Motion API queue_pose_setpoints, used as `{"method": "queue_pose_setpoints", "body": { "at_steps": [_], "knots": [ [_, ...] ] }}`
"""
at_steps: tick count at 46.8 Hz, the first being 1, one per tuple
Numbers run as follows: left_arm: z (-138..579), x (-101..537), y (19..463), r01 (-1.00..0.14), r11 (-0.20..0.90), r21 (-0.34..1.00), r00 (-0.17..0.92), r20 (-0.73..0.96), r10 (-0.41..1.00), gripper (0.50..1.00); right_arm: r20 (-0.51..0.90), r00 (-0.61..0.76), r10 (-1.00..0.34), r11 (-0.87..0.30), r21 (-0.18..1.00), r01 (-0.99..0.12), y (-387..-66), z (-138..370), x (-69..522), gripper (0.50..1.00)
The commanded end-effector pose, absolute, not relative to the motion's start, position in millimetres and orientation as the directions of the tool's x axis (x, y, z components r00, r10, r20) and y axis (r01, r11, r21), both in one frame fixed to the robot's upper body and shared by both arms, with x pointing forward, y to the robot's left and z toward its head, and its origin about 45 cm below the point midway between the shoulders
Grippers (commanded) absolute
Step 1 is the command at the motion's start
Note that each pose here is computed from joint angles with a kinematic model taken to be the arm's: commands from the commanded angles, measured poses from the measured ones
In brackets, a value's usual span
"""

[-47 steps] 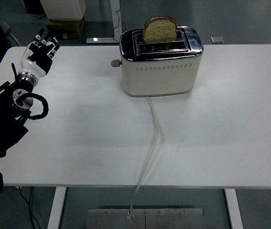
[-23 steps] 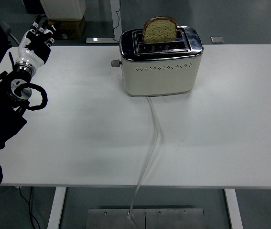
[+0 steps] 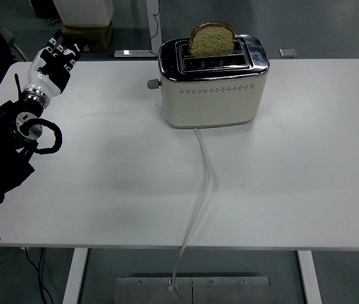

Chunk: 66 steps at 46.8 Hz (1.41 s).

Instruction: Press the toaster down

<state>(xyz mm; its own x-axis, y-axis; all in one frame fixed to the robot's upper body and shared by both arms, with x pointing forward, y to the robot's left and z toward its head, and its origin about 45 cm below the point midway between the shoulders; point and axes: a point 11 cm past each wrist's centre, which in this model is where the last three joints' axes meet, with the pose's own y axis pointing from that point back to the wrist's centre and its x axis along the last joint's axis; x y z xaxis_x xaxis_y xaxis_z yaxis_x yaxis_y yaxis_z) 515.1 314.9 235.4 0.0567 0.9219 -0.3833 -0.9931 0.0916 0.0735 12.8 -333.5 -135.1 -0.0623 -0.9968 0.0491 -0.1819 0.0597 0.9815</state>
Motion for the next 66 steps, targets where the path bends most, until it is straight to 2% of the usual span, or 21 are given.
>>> {"method": "queue_pose_setpoints", "body": {
  "at_steps": [1,14,24,29,33,41,48,66],
  "knots": [
    [231,514,307,-0.984,0.144,0.109,0.115,-0.234,0.965,1.0,0.049,-0.062,-0.997,0.06,0.981,-0.182,-334,-135,13,1.0],
    [231,512,317,-0.968,0.188,0.164,0.193,0.011,0.981,1.0,0.049,-0.062,-0.997,0.06,0.981,-0.182,-334,-135,13,1.0],
    [231,511,313,-0.95,0.233,0.207,0.274,0.2,0.941,1.0,0.049,-0.062,-0.997,0.06,0.981,-0.182,-334,-135,13,1.0],
    [245,512,315,-0.942,0.274,0.194,0.323,0.301,0.897,1.0,0.049,-0.062,-0.997,0.06,0.981,-0.182,-334,-135,13,1.0],
    [265,510,314,-0.931,0.342,0.128,0.364,0.38,0.85,1.0,0.049,-0.062,-0.997,0.06,0.981,-0.182,-334,-135,13,1.0],
    [289,504,308,-0.903,0.421,0.091,0.415,0.443,0.795,1.0,0.049,-0.062,-0.997,0.06,0.981,-0.182,-334,-135,13,1.0],
    [288,494,303,-0.874,0.469,0.125,0.456,0.544,0.705,1.0,0.049,-0.062,-0.997,0.06,0.981,-0.182,-334,-135,13,1.0],
    [272,476,304,-0.847,0.495,0.194,0.483,0.669,0.564,1.0,0.049,-0.063,-0.997,0.06,0.982,-0.181,-334,-135,12,1.0]
  ]
}}
